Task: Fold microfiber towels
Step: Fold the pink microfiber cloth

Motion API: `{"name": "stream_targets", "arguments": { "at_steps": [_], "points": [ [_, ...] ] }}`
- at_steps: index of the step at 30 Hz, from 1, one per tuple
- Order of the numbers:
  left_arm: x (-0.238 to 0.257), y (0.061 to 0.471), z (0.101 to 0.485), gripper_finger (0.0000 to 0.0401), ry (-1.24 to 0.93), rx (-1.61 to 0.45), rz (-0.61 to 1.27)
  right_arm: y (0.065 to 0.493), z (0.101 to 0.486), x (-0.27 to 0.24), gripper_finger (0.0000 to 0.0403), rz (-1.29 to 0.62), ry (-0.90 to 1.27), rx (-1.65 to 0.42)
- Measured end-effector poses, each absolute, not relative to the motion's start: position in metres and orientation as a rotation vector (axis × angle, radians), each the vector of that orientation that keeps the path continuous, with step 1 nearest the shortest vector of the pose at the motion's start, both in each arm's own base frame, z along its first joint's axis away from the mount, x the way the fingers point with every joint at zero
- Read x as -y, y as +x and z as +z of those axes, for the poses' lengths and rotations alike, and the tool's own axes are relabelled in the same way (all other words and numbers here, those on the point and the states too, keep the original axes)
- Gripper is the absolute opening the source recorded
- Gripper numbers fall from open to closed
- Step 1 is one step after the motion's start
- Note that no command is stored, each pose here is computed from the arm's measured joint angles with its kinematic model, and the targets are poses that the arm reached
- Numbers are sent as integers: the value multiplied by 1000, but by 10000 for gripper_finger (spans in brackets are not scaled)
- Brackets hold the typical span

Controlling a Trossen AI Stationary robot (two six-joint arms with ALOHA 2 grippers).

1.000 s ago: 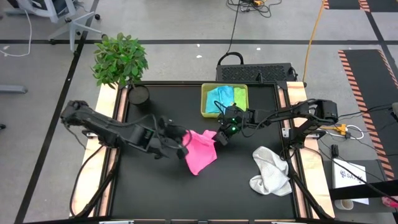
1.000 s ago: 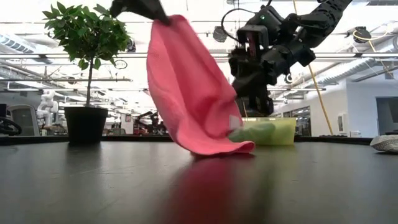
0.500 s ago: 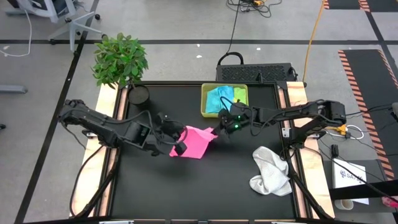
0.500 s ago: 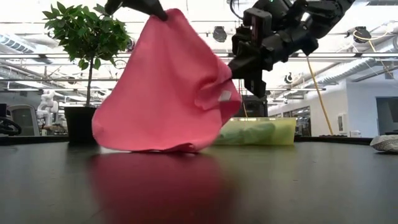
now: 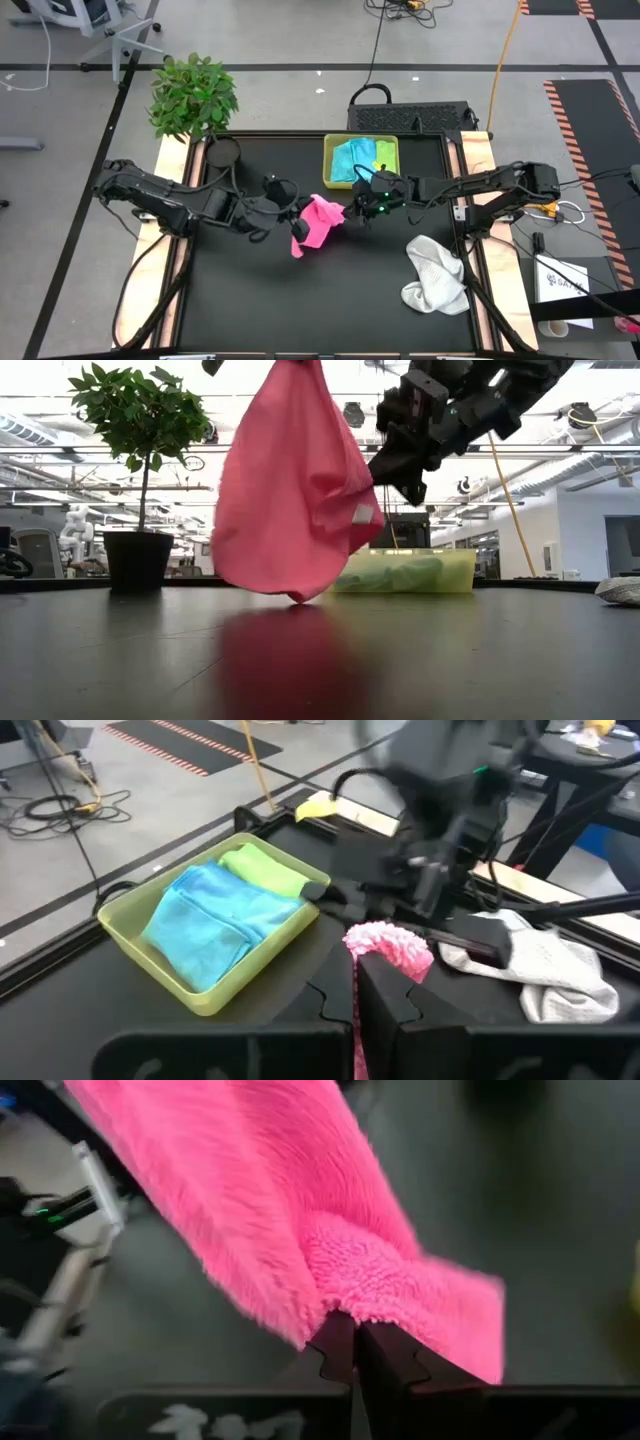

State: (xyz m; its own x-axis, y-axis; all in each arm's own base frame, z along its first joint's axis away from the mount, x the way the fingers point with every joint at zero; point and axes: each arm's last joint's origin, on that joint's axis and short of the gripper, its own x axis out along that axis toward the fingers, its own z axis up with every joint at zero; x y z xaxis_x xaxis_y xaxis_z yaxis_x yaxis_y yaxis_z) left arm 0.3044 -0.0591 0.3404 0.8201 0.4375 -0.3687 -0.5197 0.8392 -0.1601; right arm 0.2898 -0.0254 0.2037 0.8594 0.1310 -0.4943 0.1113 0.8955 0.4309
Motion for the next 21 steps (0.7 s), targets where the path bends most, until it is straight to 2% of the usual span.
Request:
{"name": "stream_targets", "arguments": {
  "at_steps": [8, 16, 21],
  "points": [
    [49, 305, 340, 0, -272, -328, 548, 270, 247, 5, 0, -173, 132, -385],
    [33, 308, 340, 0, -365, -321, 569, 271, 272, -9, 0, -216, -92, -538],
    [26, 309, 340, 0, -375, -319, 569, 283, 273, -20, 1, -138, -172, -591]
  ]
}}
